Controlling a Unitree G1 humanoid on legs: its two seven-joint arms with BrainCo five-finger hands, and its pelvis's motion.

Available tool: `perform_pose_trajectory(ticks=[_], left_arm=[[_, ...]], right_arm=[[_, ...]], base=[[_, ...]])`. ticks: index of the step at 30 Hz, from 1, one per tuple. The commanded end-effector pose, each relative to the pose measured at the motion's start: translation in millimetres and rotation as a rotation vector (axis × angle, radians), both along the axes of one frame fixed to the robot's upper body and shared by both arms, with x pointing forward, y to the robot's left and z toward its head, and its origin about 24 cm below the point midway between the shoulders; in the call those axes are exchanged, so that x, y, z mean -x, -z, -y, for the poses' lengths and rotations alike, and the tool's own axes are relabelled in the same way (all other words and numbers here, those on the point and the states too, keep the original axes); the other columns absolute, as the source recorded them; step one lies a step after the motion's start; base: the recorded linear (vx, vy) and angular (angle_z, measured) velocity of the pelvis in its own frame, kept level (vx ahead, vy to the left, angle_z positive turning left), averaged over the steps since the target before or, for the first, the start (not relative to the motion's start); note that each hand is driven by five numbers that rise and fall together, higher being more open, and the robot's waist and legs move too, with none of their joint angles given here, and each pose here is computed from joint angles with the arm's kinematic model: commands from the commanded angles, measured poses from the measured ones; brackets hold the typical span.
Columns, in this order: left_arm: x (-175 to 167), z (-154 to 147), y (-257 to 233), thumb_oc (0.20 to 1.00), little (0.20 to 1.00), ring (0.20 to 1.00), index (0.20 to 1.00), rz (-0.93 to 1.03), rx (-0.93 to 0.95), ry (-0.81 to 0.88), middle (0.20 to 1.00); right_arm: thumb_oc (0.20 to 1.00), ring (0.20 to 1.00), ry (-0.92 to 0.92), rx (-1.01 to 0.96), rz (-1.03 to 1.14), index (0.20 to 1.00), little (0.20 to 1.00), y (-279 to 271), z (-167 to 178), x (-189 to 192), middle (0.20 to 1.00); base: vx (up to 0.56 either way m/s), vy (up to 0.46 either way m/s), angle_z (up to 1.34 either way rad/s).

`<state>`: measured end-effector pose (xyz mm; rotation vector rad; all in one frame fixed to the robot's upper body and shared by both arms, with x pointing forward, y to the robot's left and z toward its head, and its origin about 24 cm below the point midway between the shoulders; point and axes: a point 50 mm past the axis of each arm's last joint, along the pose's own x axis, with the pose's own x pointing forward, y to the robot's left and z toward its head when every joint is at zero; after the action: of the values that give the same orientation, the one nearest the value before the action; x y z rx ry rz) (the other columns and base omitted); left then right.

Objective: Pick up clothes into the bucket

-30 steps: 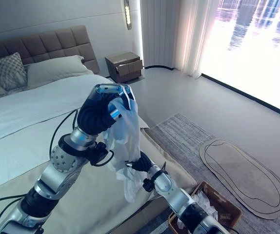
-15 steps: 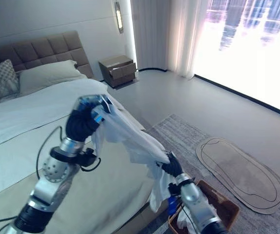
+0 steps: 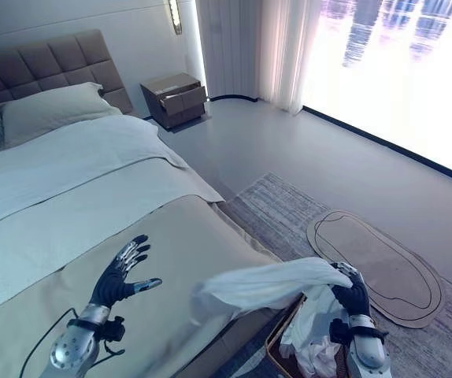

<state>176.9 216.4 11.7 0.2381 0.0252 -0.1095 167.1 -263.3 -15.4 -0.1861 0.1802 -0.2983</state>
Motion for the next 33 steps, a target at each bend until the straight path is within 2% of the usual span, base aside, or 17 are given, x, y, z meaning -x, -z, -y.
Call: perform_pose_trajectory(ticks=[1, 5, 6, 10, 14, 16, 23, 24, 27, 33], left_arm=[[-6.3, -17.5, -14.6, 1.000, 1.000, 1.000, 1.000, 0.095, -0.056, -0.049, 1.000], [1.1, -23.9, 6.0, 1.000, 1.000, 1.000, 1.000, 0.002, -0.154, -0.073, 1.000], [12.4, -34.2, 30.2, 1.000, 1.000, 1.000, 1.000, -0.119, -0.217, -0.107, 1.000], [23.8, -42.5, 50.3, 1.000, 1.000, 1.000, 1.000, -0.217, -0.235, -0.157, 1.000], [30.7, -47.9, 54.8, 1.000, 1.000, 1.000, 1.000, -0.237, -0.200, -0.206, 1.000], [31.4, -48.0, 54.2, 1.000, 1.000, 1.000, 1.000, -0.223, -0.121, -0.254, 1.000], [5.8, -41.3, 11.1, 1.000, 1.000, 1.000, 1.000, 0.031, 0.063, -0.281, 1.000], [-4.5, -37.6, -6.1, 1.000, 1.000, 1.000, 1.000, 0.128, 0.119, -0.276, 1.000], [-15.1, -33.4, -28.4, 1.000, 1.000, 1.000, 1.000, 0.244, 0.168, -0.253, 1.000], [-20.6, -23.8, -54.8, 1.000, 1.000, 1.000, 1.000, 0.370, 0.265, -0.208, 1.000]], right_arm=[[0.200, 0.200, 0.031, 0.041, 0.252, 0.200, 0.200, -39.8, 5.2, -24.2, 0.200], [0.200, 0.200, 0.091, 0.054, 0.267, 0.200, 0.200, -42.4, 15.3, -24.0, 0.200], [0.200, 0.200, 0.138, 0.060, 0.301, 0.200, 0.200, -49.0, 25.3, -24.4, 0.200], [0.200, 0.200, 0.167, 0.053, 0.323, 0.200, 0.200, -52.8, 32.3, -22.7, 0.200], [0.200, 0.200, 0.240, 0.037, 0.350, 0.200, 0.200, -55.4, 44.4, -20.1, 0.200], [0.200, 0.200, 0.286, -0.013, 0.370, 0.200, 0.200, -53.1, 47.2, -18.3, 0.200], [0.200, 0.200, 0.353, -0.046, 0.292, 0.200, 0.200, -32.7, 47.8, -24.6, 0.200], [0.200, 0.200, 0.361, -0.057, 0.290, 0.200, 0.200, -31.8, 45.2, -35.5, 0.200], [0.200, 0.200, 0.373, -0.057, 0.299, 0.200, 0.200, -35.2, 44.5, -52.0, 0.200], [0.200, 0.200, 0.401, -0.038, 0.294, 0.200, 0.200, -42.1, 43.8, -82.3, 0.200]], base=[[0.00, 0.000, 0.00], [0.00, 0.000, 0.00], [0.00, 0.000, 0.00], [0.00, 0.000, 0.00], [-0.01, -0.001, -0.04], [0.00, 0.000, 0.00], [-0.12, -0.002, 0.02], [-0.19, 0.000, 0.06], [-0.25, -0.001, 0.03], [-0.14, -0.005, 0.03]])
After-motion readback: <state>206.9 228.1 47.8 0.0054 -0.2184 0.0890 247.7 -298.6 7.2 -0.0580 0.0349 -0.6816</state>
